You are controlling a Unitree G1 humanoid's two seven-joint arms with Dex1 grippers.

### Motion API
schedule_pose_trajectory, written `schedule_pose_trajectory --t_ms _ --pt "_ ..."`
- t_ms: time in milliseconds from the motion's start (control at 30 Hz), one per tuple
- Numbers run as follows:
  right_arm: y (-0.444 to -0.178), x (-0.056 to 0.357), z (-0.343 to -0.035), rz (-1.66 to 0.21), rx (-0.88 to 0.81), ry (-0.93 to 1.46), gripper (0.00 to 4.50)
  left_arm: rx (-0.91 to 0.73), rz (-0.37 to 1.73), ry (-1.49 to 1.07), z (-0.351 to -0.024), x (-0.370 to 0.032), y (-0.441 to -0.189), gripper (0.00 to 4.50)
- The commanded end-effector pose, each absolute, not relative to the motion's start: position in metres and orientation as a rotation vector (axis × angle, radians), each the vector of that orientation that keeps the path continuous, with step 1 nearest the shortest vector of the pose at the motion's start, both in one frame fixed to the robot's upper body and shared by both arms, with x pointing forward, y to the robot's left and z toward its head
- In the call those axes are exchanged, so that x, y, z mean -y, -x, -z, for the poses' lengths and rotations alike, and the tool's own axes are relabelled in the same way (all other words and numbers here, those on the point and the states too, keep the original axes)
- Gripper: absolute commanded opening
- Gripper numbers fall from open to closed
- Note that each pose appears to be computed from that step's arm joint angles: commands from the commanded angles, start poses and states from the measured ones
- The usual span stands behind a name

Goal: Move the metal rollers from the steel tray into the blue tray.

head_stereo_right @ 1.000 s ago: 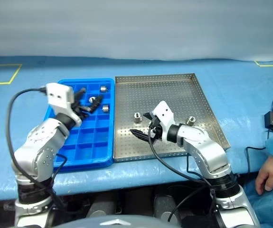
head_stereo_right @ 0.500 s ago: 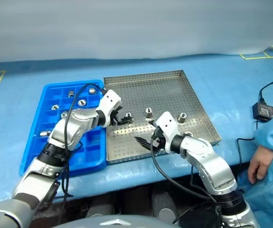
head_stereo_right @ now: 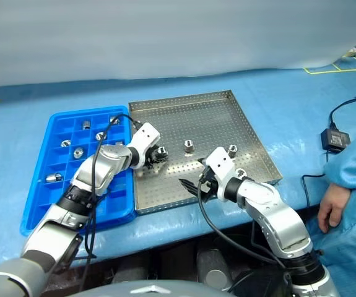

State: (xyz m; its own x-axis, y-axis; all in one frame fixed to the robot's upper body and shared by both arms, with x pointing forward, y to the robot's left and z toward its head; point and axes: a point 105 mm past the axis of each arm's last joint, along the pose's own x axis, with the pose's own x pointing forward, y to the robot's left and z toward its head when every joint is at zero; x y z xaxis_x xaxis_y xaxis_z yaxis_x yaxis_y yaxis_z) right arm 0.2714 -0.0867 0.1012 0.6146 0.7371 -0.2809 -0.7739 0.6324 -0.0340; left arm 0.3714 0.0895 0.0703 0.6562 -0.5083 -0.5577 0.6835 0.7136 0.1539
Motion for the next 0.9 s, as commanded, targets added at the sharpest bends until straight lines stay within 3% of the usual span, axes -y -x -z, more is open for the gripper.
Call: schedule_pose_trajectory --t_ms 33,167,567,733,900 --pt "-0.273 0.084 -0.117 -0.880 -0.192 0.186 4.50 -0.528 0.712 -0.358 -0.063 -0.087 -0.365 2.39" --pt "-0.274 0.084 -0.118 -0.878 -0.192 0.197 4.50 -0.498 0.737 -0.335 -0.070 -0.081 -0.365 1.67" --pt "-0.275 0.075 -0.114 -0.903 -0.203 0.186 4.50 -0.338 0.728 -0.184 -0.118 -0.083 -0.368 1.67" --pt "-0.268 0.065 -0.101 -1.029 -0.259 0.213 4.50 -0.244 0.705 -0.194 -0.147 -0.106 -0.344 1.67" --pt "-0.260 0.038 -0.126 -1.220 -0.170 0.166 4.50 -0.241 0.599 -0.228 -0.152 -0.142 -0.301 1.67"
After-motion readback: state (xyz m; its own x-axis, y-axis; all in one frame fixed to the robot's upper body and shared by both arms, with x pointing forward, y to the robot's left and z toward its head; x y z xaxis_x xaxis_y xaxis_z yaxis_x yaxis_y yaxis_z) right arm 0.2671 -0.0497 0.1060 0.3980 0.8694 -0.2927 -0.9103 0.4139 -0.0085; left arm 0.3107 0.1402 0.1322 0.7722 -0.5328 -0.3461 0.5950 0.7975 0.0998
